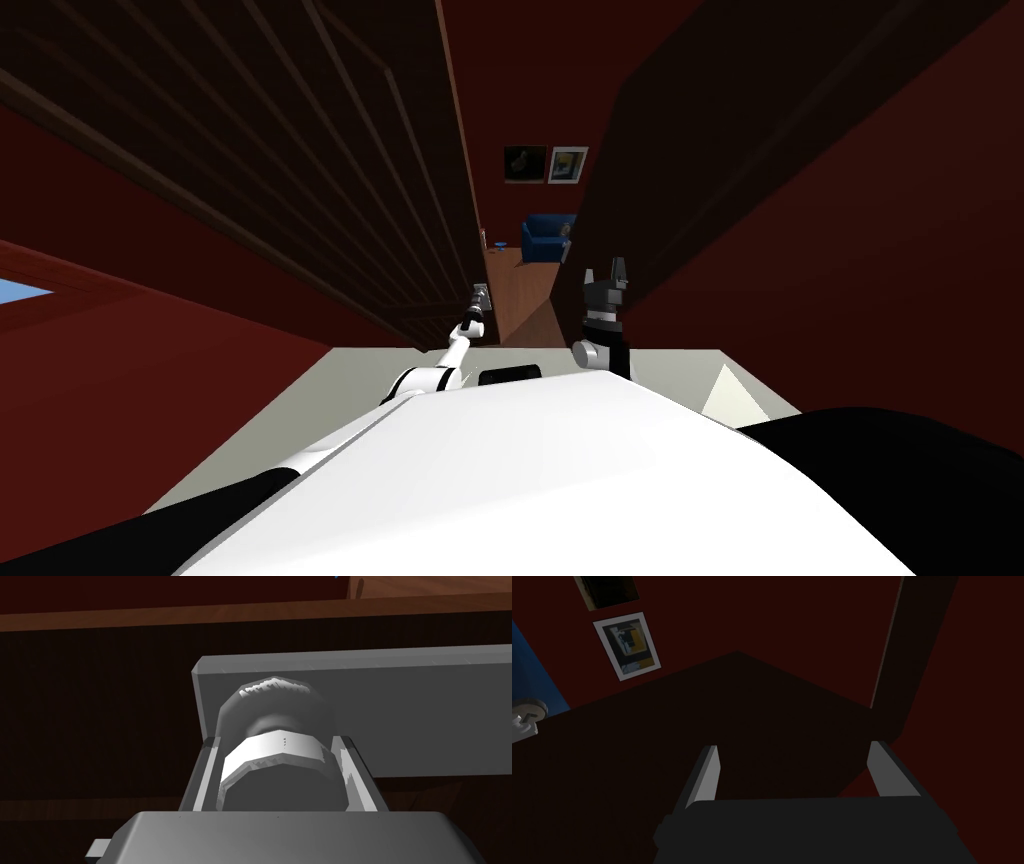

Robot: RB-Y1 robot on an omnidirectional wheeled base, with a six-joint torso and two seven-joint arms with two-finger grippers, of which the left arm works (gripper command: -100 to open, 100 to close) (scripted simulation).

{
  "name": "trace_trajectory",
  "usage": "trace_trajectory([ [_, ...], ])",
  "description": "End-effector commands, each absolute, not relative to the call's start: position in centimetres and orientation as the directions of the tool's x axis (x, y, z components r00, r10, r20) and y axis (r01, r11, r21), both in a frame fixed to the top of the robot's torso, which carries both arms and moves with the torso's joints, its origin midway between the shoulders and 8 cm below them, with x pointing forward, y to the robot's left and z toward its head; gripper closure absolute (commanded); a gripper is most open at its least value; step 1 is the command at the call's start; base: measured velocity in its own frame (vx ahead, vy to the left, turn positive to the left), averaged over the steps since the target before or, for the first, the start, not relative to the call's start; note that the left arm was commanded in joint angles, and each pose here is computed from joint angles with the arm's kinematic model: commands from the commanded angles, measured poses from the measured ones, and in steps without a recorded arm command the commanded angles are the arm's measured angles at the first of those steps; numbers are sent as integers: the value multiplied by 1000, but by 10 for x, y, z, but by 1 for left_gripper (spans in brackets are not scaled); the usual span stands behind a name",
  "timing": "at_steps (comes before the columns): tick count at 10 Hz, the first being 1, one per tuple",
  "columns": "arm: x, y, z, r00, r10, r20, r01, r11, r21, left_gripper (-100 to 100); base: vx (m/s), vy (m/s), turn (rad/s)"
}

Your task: Push the door open

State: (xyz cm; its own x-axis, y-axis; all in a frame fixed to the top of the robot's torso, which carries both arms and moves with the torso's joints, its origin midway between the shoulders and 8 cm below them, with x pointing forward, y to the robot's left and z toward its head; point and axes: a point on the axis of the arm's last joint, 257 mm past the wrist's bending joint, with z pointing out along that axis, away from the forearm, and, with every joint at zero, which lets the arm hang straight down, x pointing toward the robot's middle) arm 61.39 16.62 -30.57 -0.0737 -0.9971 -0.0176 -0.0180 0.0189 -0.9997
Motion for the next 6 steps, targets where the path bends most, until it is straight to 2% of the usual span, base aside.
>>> trace_trajectory([
  [1, 618, 182, -298, -51, -998, -27, 3, 27, -1000, 100, 199, -64, 36],
  [6, 620, 229, -297, 22, -999, -35, 1, 35, -999, 100, 202, -107, 66],
])
